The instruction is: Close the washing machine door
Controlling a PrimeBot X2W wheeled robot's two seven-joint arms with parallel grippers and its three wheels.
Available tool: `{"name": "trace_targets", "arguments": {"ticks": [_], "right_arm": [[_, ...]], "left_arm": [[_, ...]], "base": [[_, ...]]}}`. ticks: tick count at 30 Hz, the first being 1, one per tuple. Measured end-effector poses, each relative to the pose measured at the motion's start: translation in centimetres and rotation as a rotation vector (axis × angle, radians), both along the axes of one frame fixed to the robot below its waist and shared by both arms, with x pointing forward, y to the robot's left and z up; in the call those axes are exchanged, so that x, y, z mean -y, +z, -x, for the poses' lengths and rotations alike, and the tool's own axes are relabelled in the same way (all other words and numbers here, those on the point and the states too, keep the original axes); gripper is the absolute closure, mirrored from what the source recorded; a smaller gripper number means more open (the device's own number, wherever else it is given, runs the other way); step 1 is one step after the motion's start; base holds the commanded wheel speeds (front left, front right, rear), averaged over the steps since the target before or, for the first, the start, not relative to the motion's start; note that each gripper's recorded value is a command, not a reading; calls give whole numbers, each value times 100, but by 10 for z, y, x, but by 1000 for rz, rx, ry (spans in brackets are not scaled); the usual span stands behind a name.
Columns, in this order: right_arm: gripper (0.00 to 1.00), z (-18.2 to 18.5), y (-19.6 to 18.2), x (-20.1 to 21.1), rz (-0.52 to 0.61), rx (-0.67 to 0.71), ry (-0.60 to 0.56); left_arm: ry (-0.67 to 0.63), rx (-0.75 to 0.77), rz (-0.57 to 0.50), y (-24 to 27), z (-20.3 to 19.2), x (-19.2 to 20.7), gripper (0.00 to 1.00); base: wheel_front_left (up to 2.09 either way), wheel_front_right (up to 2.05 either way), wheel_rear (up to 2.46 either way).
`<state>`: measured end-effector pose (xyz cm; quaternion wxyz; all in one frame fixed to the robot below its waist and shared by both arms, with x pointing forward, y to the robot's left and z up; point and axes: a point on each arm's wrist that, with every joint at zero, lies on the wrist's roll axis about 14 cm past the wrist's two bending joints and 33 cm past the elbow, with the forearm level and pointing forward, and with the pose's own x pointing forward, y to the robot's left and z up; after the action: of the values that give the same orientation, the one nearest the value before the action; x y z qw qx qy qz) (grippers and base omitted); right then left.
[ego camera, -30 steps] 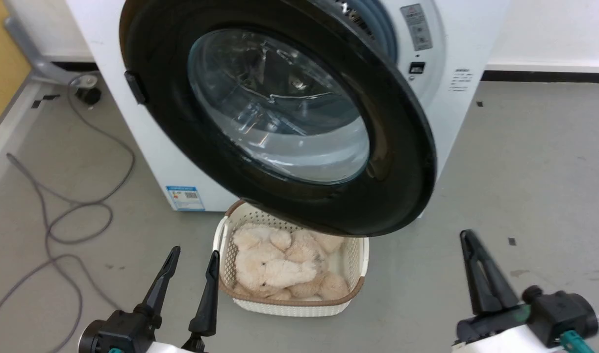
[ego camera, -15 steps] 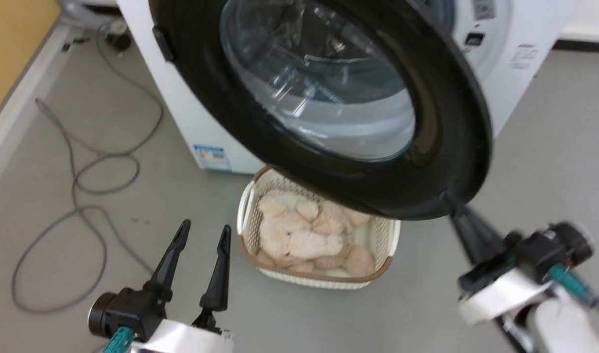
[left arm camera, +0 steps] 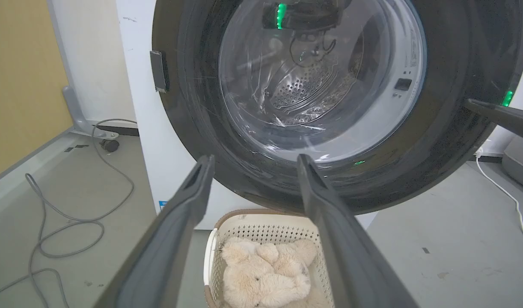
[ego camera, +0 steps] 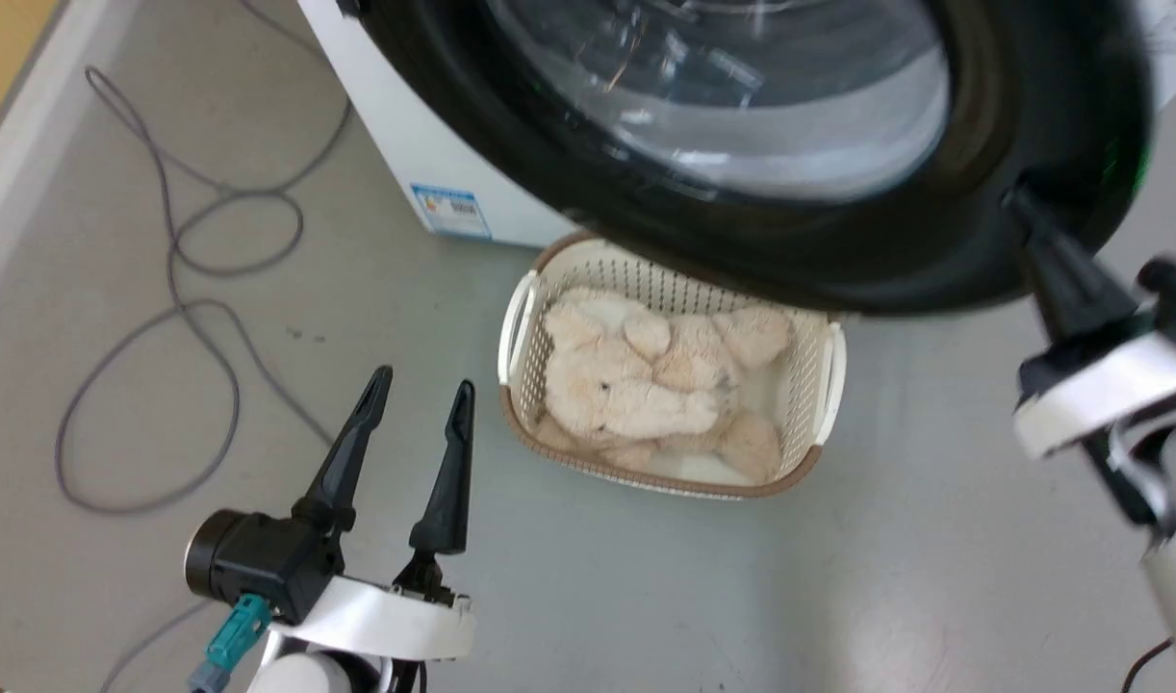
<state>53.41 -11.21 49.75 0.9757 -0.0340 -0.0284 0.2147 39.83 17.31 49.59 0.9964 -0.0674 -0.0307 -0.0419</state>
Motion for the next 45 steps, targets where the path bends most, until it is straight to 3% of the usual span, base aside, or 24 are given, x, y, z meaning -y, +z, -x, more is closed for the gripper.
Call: {"name": "trace_targets", "arguments": {"ticks": [13,22,30,36,45], "right_arm": [[100,-80,0,18,-43,-48,-93],[100,-111,1,25,-74,-63,-137],[100,-110,-4,25,-93,-78,-156],[100,-98,21,33,-102,-7,-172],[100,-24,19,47,-100,-6,-205]], "left_arm": [[-6,-47,-8,-23,-23,1,0],[-3,-63,-11,-31,-30,0,0],[15,-48,-11,-27,-33,-6,0],[19,-8,-6,-11,-31,-7,0],[25,7,-3,1,-10,-6,0]], "base": [[0,0,0],[0,0,0],[0,0,0],[0,0,0],[0,0,0]]}}
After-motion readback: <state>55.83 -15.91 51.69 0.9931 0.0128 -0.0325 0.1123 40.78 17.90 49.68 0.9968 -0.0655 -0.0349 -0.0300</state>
